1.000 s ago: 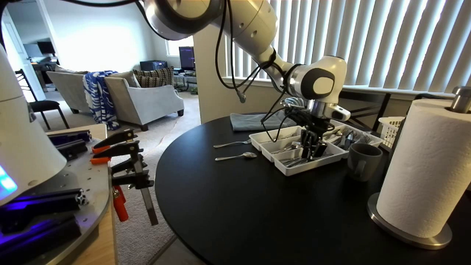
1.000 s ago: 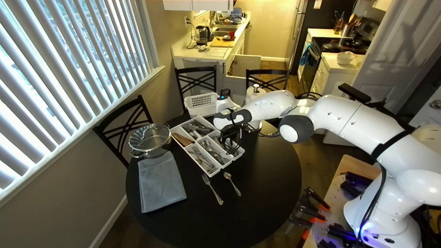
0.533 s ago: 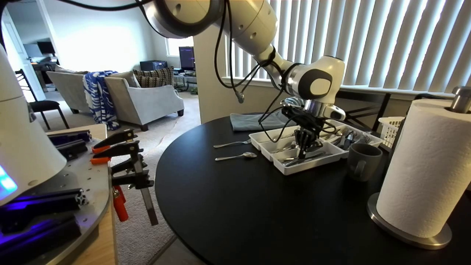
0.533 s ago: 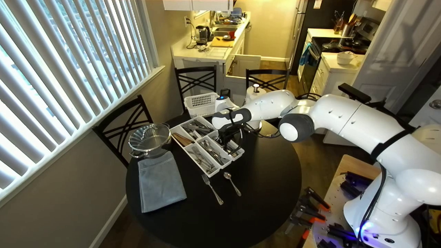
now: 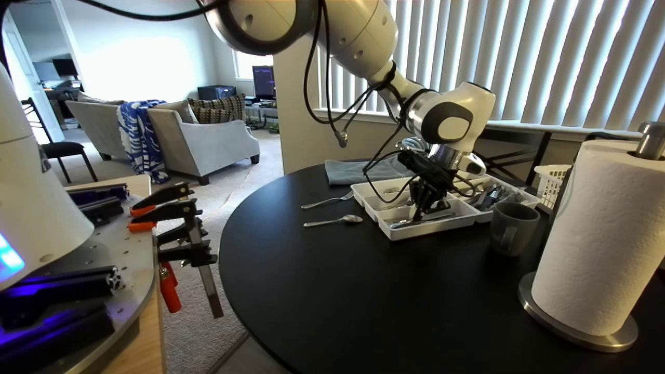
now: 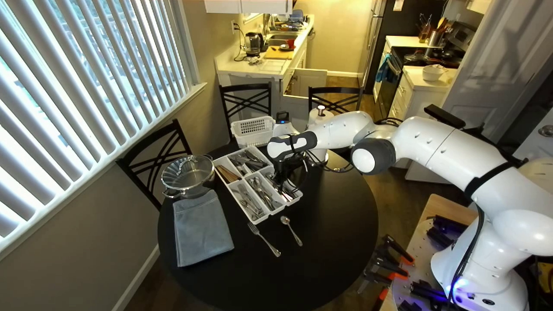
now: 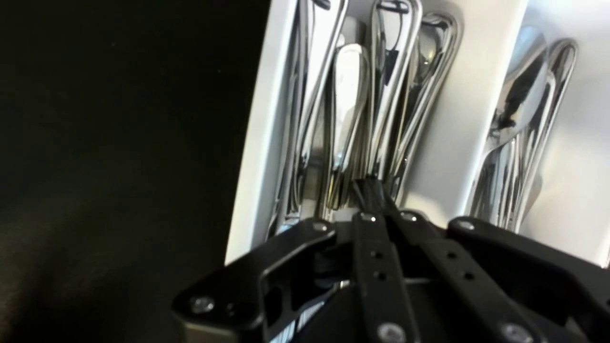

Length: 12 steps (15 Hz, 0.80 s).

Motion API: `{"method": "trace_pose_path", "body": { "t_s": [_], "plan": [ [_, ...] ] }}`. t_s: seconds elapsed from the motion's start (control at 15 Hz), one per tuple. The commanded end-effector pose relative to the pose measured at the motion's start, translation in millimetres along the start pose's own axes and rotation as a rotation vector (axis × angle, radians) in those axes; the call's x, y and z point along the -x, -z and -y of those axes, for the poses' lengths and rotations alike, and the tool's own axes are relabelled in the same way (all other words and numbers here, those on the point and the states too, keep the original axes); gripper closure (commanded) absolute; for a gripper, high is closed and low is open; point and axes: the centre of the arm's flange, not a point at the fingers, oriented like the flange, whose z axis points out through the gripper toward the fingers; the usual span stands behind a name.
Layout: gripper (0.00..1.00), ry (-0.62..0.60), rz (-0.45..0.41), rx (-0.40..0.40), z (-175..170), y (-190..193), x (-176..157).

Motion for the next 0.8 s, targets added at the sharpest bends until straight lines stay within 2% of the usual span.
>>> {"method": "trace_pose_path", "body": {
  "t_s": [0.0, 0.2, 0.27, 0.4, 0.6, 0.73],
  "plan": [
    [1.0, -0.004, 0.038, -0.029, -9, -21, -30],
    [1.0, -0.028, -0.008, -0.019, -5, 0, -20],
    [0.74, -0.033, -0.021, -0.012, -3, 7, -16],
    [0.68, -0.047, -0.036, -0.003, -2, 16, -15],
    [0.49, -0.063, -0.043, 0.003, -4, 21, -19],
    [0.36, -0.078, -0.018, 0.013, -8, 11, -27]
  ]
}}
